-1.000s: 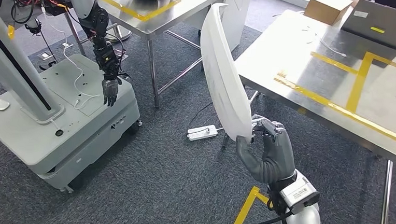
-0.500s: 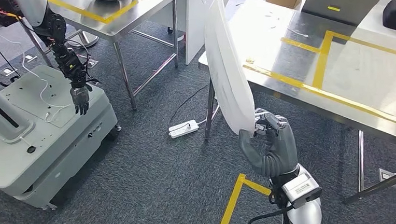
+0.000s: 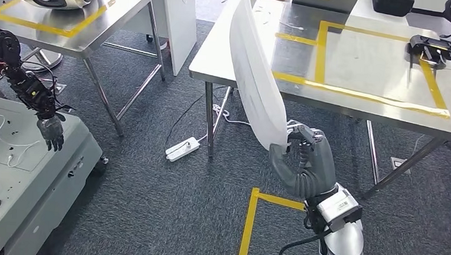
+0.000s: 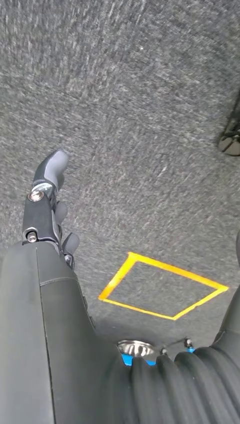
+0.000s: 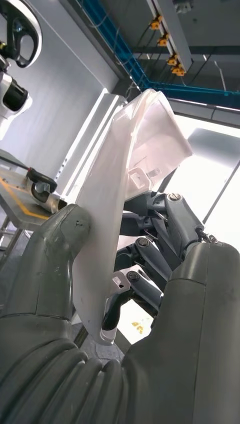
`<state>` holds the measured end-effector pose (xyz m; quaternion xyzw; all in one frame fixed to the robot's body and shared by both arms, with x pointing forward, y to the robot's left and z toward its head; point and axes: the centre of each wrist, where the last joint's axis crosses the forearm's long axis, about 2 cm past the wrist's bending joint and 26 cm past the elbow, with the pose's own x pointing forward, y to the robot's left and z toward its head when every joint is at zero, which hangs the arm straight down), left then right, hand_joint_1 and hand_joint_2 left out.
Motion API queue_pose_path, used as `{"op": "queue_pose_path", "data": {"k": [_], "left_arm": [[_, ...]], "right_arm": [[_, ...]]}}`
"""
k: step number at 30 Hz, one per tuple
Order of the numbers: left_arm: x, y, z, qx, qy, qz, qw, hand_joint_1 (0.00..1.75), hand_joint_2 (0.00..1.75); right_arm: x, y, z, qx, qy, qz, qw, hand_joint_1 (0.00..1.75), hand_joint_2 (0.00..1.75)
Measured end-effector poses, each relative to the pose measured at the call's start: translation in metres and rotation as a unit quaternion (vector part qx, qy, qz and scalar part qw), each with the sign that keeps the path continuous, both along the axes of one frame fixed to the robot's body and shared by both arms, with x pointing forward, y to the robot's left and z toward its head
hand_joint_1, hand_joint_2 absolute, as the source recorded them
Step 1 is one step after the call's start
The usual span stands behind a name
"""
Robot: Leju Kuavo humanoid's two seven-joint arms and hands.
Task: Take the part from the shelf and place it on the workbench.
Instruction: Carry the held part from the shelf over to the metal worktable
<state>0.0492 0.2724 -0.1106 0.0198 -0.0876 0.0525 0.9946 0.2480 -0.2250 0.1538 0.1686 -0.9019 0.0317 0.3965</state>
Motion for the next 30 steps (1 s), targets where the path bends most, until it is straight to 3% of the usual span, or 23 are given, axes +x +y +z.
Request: {"op": "queue_pose_path", "data": {"k": [30], "left_arm": [[0.0030, 0.0060, 0.0002, 0.011, 0.012, 0.002, 1.000, 0.00, 1.75]], "right_arm": [[-0.0040, -0.0051, -0.0060, -0.001, -0.005, -0.017, 1.000, 1.75, 1.75]]}}
